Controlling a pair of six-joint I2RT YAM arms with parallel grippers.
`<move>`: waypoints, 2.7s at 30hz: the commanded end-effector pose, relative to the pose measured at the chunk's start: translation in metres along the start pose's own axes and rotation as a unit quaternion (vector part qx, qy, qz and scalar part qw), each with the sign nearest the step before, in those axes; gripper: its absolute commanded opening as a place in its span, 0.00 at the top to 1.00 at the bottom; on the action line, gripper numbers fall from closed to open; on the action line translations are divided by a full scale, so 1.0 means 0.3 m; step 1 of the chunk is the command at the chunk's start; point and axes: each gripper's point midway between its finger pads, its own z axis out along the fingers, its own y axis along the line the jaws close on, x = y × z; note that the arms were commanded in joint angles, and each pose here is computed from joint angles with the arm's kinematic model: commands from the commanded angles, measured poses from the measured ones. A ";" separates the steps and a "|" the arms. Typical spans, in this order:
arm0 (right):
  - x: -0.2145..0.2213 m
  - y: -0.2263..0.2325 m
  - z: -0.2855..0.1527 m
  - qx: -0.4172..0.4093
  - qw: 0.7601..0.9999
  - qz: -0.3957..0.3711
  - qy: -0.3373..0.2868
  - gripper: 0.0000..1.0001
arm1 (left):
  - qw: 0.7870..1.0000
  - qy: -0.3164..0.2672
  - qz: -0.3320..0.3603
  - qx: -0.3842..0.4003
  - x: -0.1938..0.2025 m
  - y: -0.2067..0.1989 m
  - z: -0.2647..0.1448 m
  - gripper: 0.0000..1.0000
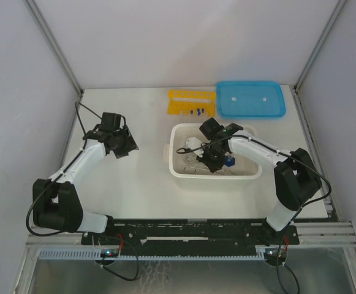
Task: Organize the chemistry lab equipment
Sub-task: Place the chemistry item in the storage box, then pick up the storage box lid at the center of the board.
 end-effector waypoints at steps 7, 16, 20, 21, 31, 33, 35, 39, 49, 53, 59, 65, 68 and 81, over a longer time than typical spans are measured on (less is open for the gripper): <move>0.030 -0.027 0.063 0.009 1.000 0.020 0.014 1.00 | 1.000 -0.020 0.017 0.014 -0.053 -0.042 -0.027 0.46; 0.042 -0.035 0.103 0.008 0.999 0.031 0.025 1.00 | 1.000 -0.010 0.020 0.008 -0.034 -0.027 -0.019 0.46; 0.043 -0.039 0.110 0.009 0.999 0.034 0.027 1.00 | 1.000 -0.010 0.020 0.007 -0.032 -0.025 -0.021 0.46; 0.043 -0.041 0.114 0.010 0.999 0.036 0.027 1.00 | 1.000 -0.011 0.020 0.007 -0.033 -0.025 -0.022 0.46; 0.054 -0.050 0.139 0.016 0.998 0.044 0.039 1.00 | 1.000 -0.010 0.020 0.006 -0.025 -0.019 -0.026 0.46; 0.054 -0.052 0.139 0.017 0.998 0.045 0.039 1.00 | 1.000 -0.009 0.020 0.006 -0.023 -0.018 -0.027 0.46; 0.051 -0.052 0.139 0.018 0.998 0.045 0.039 1.00 | 1.000 -0.008 0.020 0.005 -0.020 -0.016 -0.025 0.46; 0.049 -0.051 0.132 0.021 0.998 0.045 0.038 1.00 | 1.000 -0.008 0.020 0.006 -0.019 -0.017 -0.026 0.46; 0.011 -0.044 0.012 0.057 0.998 0.032 -0.003 0.87 | 1.000 -0.003 0.018 0.004 -0.004 -0.008 -0.015 0.46; -0.016 -0.017 -0.075 0.064 0.997 0.026 -0.038 0.83 | 1.000 0.002 0.017 0.004 0.004 -0.005 -0.005 0.46; -0.041 0.014 -0.231 0.096 0.991 0.025 -0.095 0.77 | 1.000 0.012 0.017 0.007 0.012 -0.012 0.010 0.46; -0.089 -0.059 -0.429 0.177 0.961 0.061 -0.204 0.49 | 1.000 0.015 0.017 0.015 0.010 -0.028 0.018 0.46; -0.123 -0.130 -0.571 0.228 0.926 0.096 -0.285 0.47 | 1.000 0.010 0.020 0.022 0.001 -0.043 0.013 0.45; 0.159 -0.757 -1.018 0.253 0.651 0.587 -0.410 0.69 | 0.999 -0.011 0.022 0.035 -0.052 -0.084 -0.017 0.45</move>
